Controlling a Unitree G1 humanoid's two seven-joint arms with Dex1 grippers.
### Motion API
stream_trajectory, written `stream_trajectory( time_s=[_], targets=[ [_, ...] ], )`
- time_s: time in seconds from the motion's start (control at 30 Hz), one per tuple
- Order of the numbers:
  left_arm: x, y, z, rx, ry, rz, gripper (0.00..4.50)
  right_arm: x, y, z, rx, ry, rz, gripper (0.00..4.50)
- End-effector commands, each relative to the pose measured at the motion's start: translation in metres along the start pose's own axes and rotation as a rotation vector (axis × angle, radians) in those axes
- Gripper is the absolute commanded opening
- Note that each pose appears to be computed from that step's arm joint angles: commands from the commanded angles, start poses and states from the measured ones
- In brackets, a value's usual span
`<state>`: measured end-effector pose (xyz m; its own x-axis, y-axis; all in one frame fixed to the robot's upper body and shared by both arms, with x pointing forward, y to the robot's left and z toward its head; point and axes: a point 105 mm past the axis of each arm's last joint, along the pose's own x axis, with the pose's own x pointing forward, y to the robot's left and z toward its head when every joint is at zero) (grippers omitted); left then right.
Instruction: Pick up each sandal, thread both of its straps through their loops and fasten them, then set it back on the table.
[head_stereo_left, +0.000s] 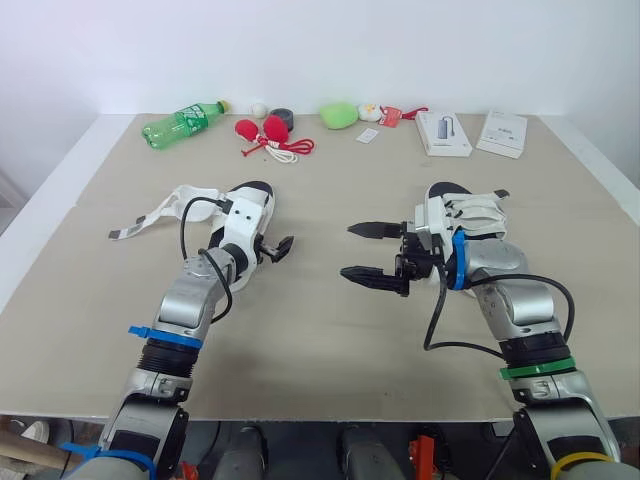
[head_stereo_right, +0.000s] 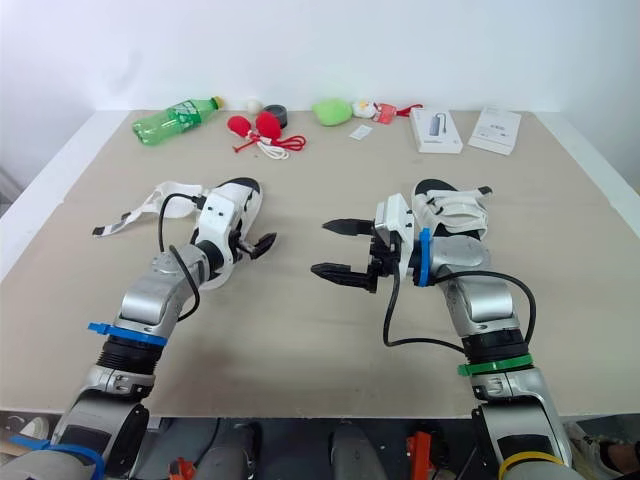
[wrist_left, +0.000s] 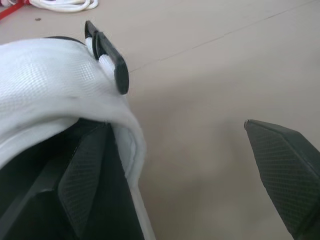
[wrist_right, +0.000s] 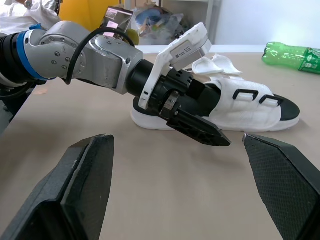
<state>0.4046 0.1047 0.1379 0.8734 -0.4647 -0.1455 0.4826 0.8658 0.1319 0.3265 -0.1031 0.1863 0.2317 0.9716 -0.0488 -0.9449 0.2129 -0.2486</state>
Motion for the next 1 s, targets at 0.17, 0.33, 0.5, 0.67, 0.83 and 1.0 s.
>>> stream_trajectory(
  time_s=[0.17,0.33,0.5,0.67,0.83,1.0],
  targets=[
    [0.005,0.001,0.009,0.057,-0.02,0.003,2.67,-0.002,-0.002,0.013,-0.033,-0.026,-0.026,4.5],
    [0.003,0.006,0.008,0.063,-0.02,0.004,0.39,-0.005,-0.019,0.016,0.037,-0.062,-0.136,4.5],
    [-0.002,0.013,0.007,0.082,-0.018,-0.006,0.05,-0.005,-0.026,0.018,0.036,-0.063,-0.166,4.5],
    [-0.017,0.01,0.015,0.153,-0.064,-0.143,0.05,-0.005,-0.026,0.018,0.03,-0.049,-0.152,4.5],
    [-0.057,-0.036,0.024,0.362,-0.176,-0.545,0.05,-0.011,-0.02,0.021,0.019,-0.043,-0.104,4.5],
    [-0.089,-0.074,0.008,0.543,-0.204,-0.831,0.05,-0.017,-0.004,0.01,0.005,0.011,-0.027,4.5]
  ],
)
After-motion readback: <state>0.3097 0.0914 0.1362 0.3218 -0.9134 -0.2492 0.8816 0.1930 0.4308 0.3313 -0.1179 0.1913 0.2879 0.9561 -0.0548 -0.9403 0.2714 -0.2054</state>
